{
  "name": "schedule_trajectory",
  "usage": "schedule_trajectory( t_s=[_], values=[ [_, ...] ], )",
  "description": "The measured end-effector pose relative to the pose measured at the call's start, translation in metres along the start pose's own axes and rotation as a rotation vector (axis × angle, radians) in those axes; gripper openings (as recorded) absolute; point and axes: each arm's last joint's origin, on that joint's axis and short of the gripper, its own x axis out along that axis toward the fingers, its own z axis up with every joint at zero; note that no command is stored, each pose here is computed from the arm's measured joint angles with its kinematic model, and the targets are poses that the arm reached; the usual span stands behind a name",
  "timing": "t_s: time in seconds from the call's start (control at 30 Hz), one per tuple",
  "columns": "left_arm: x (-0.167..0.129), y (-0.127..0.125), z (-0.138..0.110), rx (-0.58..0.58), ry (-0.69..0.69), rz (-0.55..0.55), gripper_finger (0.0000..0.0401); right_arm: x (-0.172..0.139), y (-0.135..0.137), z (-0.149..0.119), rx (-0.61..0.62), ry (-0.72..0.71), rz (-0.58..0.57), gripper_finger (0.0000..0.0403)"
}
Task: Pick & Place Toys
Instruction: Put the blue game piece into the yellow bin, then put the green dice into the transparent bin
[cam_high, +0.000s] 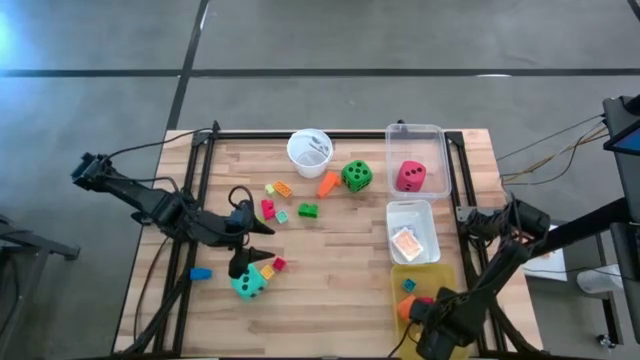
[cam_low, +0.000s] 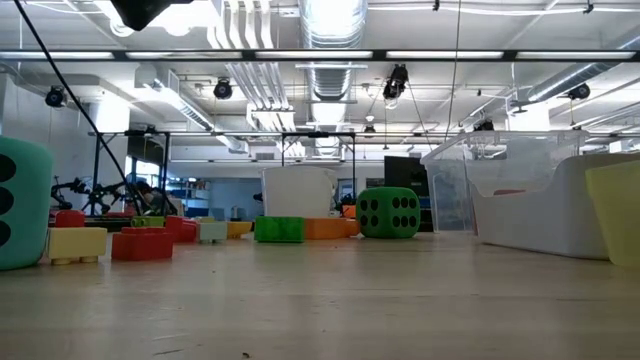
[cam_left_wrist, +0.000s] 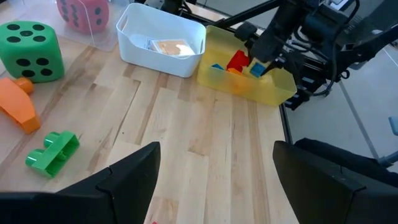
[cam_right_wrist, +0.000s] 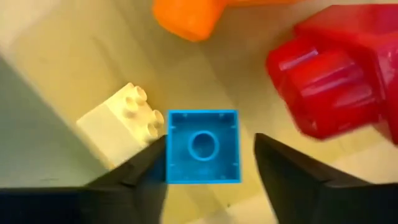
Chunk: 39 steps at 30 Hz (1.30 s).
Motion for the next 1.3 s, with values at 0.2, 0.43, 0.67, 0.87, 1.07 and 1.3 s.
schedule_trajectory(
  t_s=[0.2,0.43,0.67,0.87,1.07,1.3],
  values=[
    [0.000,0.000,0.000,-0.001,0.000,0.000,0.0314,-0.009,0.004,-0.001,0.021,-0.001,0.008,0.0305],
    [0.000,0.000,0.000,-0.004,0.001,0.000,0.0314,-0.011,0.004,0.000,0.024,-0.017,-0.007,0.0323],
    [0.000,0.000,0.000,-0.004,0.001,0.000,0.0314,-0.011,0.003,0.001,0.027,-0.065,-0.010,0.0324],
    [0.000,0.000,0.000,-0.005,0.001,0.001,0.0314,-0.009,0.001,0.000,0.138,-0.035,-0.027,0.0325],
    [0.000,0.000,0.000,-0.008,0.001,0.001,0.0314,-0.012,-0.009,-0.001,0.230,-0.005,-0.143,0.0325],
    [0.000,0.000,0.000,-0.007,0.002,0.001,0.0314,-0.017,-0.011,0.000,0.208,-0.056,-0.172,0.0325]
  ],
)
